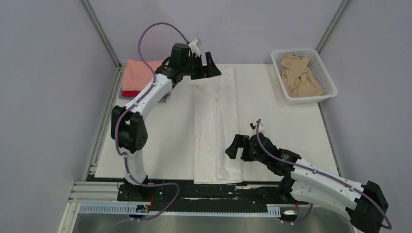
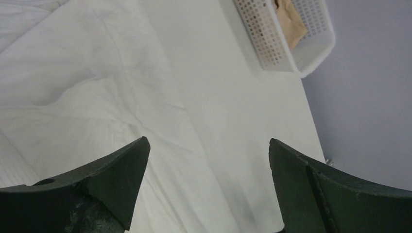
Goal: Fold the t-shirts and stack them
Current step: Rotate the tshirt 90 degrees, then grab the bottom of the folded rectangular tshirt with both arms
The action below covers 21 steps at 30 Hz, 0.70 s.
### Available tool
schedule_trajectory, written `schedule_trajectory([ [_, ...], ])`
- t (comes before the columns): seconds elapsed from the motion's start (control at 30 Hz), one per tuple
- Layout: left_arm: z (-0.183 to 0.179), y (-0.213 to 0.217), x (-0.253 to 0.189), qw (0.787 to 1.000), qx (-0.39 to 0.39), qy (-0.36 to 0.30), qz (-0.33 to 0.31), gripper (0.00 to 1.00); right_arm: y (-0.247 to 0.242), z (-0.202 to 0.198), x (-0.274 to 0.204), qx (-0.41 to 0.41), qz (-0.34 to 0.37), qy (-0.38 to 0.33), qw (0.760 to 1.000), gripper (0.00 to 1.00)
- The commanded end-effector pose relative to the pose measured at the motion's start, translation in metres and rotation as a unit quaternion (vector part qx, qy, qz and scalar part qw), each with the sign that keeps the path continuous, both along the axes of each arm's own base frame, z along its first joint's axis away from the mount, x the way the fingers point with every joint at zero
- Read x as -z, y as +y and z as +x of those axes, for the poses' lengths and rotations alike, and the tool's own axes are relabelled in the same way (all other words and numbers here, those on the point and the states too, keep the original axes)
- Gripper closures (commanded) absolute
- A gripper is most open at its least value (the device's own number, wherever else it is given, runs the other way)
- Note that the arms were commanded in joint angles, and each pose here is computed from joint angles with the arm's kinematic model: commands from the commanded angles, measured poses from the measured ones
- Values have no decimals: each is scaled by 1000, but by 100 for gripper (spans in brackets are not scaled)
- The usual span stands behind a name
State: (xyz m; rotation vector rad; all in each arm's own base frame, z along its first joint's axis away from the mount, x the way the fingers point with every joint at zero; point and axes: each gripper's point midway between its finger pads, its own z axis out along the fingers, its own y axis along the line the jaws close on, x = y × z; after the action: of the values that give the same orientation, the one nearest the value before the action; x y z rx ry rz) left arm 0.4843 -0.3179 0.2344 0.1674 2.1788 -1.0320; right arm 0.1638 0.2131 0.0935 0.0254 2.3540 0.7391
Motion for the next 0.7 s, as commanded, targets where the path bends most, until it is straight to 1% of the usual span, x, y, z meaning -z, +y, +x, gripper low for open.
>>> schedule_trajectory([
  [0.0,-63,34,-11,995,-45,-51,69,0,-10,-7,7,-10,-15,0,1000,0],
  [0.03,-87,45,4,994,-55,-41,80,0,-10,-12,11,-20,-14,7,1000,0],
  [0.07,-99,46,11,993,-68,-41,91,0,-8,-17,13,-31,-12,15,999,0],
  [0.1,-123,55,28,992,-73,-27,102,0,-7,-21,16,-41,-8,24,999,0],
  [0.13,-139,54,38,990,-82,-19,114,0,-5,-28,19,-54,-4,35,998,0],
  [0.23,-199,68,73,985,-95,12,142,0,0,-50,26,-99,7,75,992,0],
  [0.27,-216,62,81,986,-88,21,140,0,0,-55,28,-110,5,85,990,0],
  [0.3,-235,70,96,985,-87,37,145,0,-2,-61,31,-116,2,96,989,0],
  [0.33,-251,66,102,985,-88,57,137,0,-4,-65,35,-121,-2,106,987,1],
  [0.37,-269,73,117,983,-85,75,146,0,-5,-69,38,-125,-3,114,986,3],
  [0.4,-284,71,123,982,-84,91,142,0,-5,-73,41,-128,-3,123,984,4],
  [0.43,-300,79,135,979,-81,105,153,0,-5,-76,43,-131,-2,131,983,7],
  [0.47,-315,76,140,979,-75,113,153,0,-6,-79,45,-134,-2,138,981,10],
  [0.5,-328,81,149,977,-69,122,161,0,-6,-81,46,-135,-3,145,980,12],
  [0.57,-358,79,160,976,-35,142,163,0,-8,-86,49,-136,-7,159,978,16],
  [0.67,-382,82,173,971,-23,175,162,3,-13,-90,58,-126,-12,175,976,25],
])
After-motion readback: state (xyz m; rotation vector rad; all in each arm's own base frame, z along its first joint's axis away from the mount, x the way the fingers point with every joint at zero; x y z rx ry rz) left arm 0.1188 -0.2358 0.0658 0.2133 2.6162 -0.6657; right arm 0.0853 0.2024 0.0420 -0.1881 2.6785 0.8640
